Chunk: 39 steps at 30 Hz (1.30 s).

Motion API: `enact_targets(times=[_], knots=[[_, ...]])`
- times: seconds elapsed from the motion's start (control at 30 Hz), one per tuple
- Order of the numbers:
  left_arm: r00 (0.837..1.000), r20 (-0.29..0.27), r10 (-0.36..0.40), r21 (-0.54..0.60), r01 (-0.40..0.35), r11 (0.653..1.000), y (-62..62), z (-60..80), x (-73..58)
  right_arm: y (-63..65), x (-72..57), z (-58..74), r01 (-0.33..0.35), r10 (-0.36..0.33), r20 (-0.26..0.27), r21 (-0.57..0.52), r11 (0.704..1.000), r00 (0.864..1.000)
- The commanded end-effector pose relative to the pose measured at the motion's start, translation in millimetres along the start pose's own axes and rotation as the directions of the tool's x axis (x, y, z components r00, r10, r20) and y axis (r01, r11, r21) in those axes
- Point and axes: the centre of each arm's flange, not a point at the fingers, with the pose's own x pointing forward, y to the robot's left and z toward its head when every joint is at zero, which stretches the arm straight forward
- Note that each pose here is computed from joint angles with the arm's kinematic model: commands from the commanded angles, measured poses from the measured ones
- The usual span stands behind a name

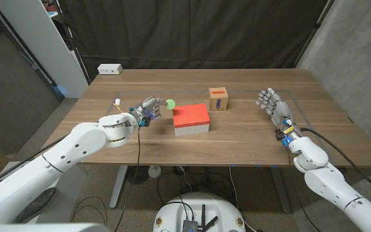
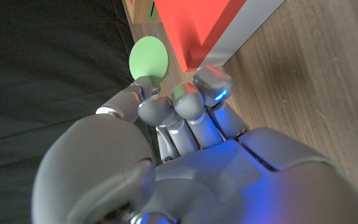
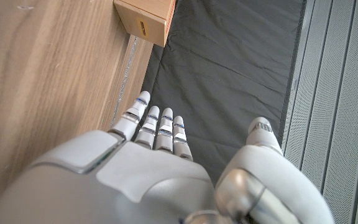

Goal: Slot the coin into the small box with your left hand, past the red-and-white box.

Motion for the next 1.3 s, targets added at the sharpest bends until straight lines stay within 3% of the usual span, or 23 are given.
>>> enact_targets(times=[0.03,0.4,0.67,1.07,1.3], knots=[[0.989,0.135,0.063,0.112,-0.078,0.991,-10.1,19.1,5.1,3.5,-0.2,-0.8,0.006,-0.006,0.003,0.010,1.000,1.000],[0.958,0.266,0.103,0.221,-0.165,0.961,-20.5,36.4,11.5,4.4,-4.1,1.0,0.024,-0.025,0.012,0.017,1.000,1.000],[0.941,0.322,0.106,0.304,-0.209,0.929,-31.0,47.9,19.4,5.6,-7.0,0.9,0.035,-0.036,0.014,0.027,0.999,0.999],[0.899,0.428,0.090,0.448,-0.298,0.843,-53.4,73.3,25.8,5.6,-9.1,0.4,0.043,-0.044,0.021,0.032,0.999,0.999],[0.877,0.474,0.071,0.480,-0.326,0.814,-64.7,85.7,32.3,5.3,-9.3,-1.7,0.049,-0.050,0.018,0.046,0.998,0.999]])
